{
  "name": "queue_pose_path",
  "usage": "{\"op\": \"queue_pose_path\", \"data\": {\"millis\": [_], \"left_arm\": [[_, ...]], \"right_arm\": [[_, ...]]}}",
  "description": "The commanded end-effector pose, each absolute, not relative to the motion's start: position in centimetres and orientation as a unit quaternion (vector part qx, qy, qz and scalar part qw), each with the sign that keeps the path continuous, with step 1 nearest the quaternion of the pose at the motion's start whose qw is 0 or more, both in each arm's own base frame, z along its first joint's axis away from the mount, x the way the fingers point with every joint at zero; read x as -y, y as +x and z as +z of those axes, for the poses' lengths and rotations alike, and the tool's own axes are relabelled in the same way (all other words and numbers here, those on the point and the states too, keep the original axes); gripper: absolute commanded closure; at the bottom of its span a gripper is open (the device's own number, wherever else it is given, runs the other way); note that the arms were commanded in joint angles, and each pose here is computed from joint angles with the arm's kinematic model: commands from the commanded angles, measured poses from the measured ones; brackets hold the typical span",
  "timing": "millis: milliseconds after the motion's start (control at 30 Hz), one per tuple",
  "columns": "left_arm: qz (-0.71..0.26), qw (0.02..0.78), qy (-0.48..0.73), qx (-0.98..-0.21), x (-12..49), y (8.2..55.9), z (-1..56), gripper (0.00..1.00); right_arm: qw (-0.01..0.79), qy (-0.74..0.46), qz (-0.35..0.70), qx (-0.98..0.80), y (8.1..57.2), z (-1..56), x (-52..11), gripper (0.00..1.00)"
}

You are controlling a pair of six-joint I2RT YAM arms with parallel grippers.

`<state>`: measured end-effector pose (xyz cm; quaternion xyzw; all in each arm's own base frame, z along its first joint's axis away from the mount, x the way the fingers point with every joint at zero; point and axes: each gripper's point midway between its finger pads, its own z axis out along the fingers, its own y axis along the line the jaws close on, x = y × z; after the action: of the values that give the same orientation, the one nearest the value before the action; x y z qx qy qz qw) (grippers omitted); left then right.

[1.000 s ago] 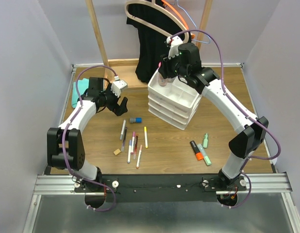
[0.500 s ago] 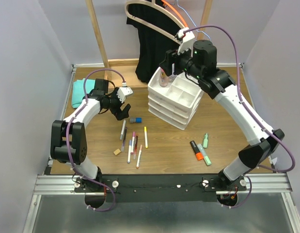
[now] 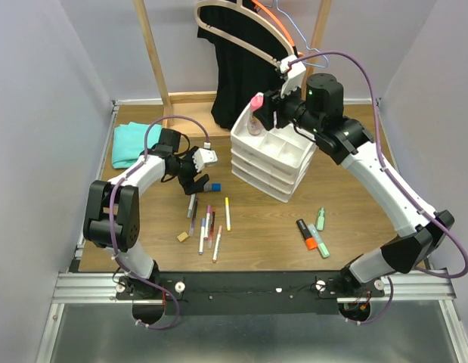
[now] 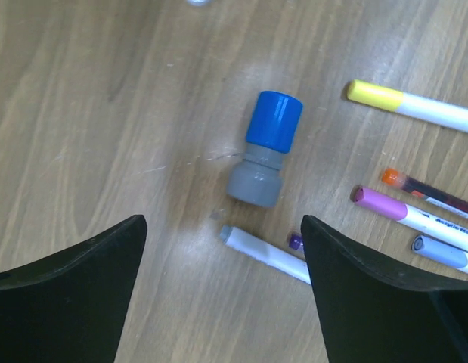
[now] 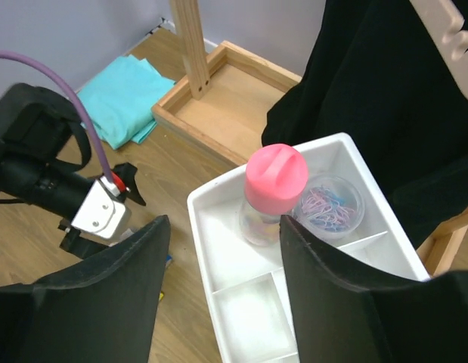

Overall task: Sort the stationery into containers
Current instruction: Pick up the stationery from the center of the board.

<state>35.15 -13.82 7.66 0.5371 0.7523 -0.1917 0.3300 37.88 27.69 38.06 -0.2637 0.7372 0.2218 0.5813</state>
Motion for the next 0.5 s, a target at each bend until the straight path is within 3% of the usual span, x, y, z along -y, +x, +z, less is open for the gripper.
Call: {"op": "queue_pose_path", "data": {"millis": [0,367,467], "left_arm": [[-0.175,0.319,0.586,-0.724,14.0,35.8,6.5,0.12],[-0.201,0.278,0.617,-0.708,16.7,35.6,4.7,0.28],[-0.202,0.277,0.620,-0.706,16.9,35.7,4.7,0.28]], "right_arm": [[0.596,-0.283,0.224,-0.717,36.5,39.4,-27.3,0.37],[0.596,-0.288,0.214,-0.718,36.2,38.9,-26.8,0.39],[0.595,-0.287,0.213,-0.720,36.2,38.7,-26.7,0.39]]}}
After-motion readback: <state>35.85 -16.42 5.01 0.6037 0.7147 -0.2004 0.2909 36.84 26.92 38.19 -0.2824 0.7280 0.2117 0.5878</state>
